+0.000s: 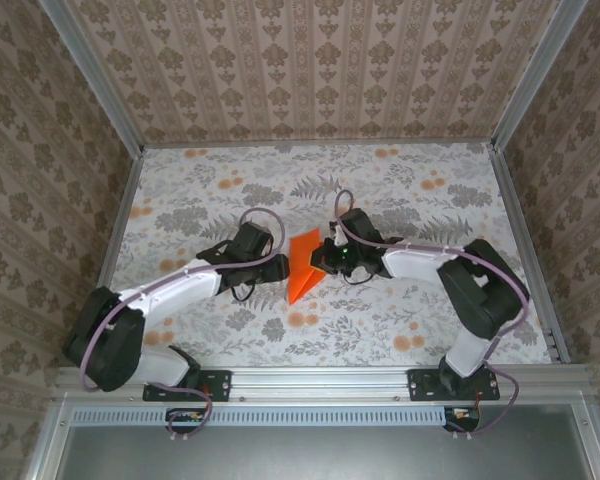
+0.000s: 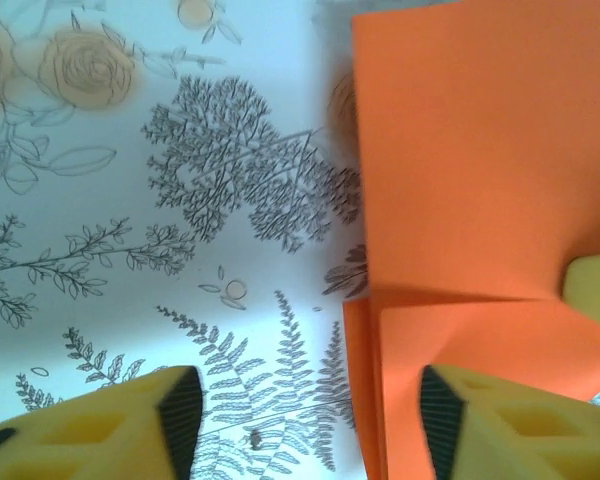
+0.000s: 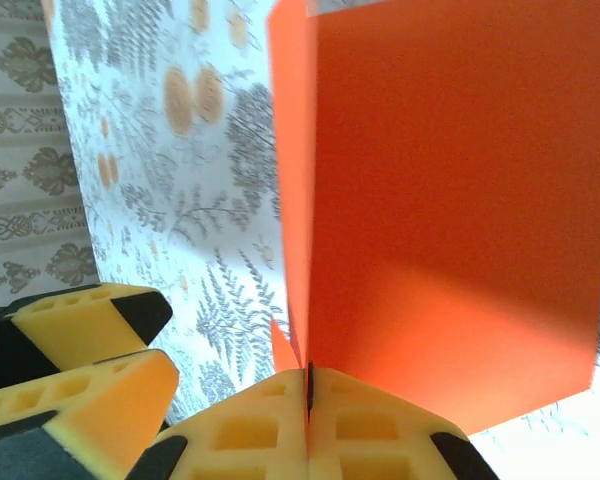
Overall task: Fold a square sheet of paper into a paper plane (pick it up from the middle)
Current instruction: Fourth fold the wing at the center of the table.
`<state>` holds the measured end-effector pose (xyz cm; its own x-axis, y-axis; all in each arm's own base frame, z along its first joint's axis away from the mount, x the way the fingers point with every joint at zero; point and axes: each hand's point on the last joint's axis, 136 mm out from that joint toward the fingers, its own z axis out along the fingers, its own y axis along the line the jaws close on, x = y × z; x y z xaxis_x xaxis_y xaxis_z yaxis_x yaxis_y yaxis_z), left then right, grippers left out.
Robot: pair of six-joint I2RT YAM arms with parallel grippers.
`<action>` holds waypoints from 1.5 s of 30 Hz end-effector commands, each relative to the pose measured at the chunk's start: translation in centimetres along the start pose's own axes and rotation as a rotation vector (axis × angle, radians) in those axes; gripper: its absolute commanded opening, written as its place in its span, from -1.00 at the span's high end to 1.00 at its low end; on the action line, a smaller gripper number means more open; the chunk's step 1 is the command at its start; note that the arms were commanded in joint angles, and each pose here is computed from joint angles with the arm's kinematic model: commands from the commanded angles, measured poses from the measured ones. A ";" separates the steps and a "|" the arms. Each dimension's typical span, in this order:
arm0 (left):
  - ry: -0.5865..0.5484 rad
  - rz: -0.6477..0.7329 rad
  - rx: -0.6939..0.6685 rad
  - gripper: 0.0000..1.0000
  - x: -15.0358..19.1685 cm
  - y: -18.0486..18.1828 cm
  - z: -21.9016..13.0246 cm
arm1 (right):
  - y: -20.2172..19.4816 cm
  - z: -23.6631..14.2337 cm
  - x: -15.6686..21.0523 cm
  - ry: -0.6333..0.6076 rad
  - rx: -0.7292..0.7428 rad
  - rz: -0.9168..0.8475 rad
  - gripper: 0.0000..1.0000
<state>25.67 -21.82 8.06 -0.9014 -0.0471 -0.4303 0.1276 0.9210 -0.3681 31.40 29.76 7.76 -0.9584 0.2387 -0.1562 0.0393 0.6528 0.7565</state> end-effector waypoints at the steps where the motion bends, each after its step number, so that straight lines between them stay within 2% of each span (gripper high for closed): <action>1: -0.076 0.067 0.044 -0.38 -1.9 -1.2 -1.7 | -2.1 -2.6 -1.2 -0.097 0.176 -0.001 1.00; 6: -0.154 0.164 0.160 -0.63 -3.1 -3.6 -2.5 | -4.1 -4.7 -1.8 -0.214 0.265 0.152 1.00; 11: -0.195 0.291 0.229 -0.98 -3.3 -5.7 -2.0 | -4.6 -4.3 -1.7 -0.214 0.280 0.279 1.00; 17: -0.193 0.443 0.270 -1.00 -1.8 -7.8 0.0 | -5.5 -3.3 -1.2 -0.182 0.311 0.400 1.00; 23: -0.203 0.564 0.276 -0.82 -0.5 -8.6 2.0 | -6.2 -2.7 -1.1 -0.158 0.320 0.493 1.00; 30: -0.246 0.688 0.286 -0.74 1.5 -9.4 3.1 | -6.0 -2.9 -1.7 -0.147 0.305 0.545 1.00; 36: -0.234 0.784 0.267 -0.51 2.4 -9.7 4.8 | -6.0 -2.4 -1.4 -0.109 0.299 0.561 1.00; 38: -0.240 0.796 0.266 -0.41 2.4 -9.9 5.3 | -6.2 -2.4 -1.3 -0.102 0.305 0.563 1.00; 45: -0.270 0.817 0.254 -0.27 2.1 -9.8 6.2 | -6.1 -2.5 -1.1 -0.093 0.301 0.571 1.00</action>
<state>24.36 -32.41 4.60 -0.4326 0.4748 -0.7664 0.7869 0.6138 -0.0639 32.19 24.00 5.18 -0.7686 0.6336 0.0889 0.5612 0.6008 0.5693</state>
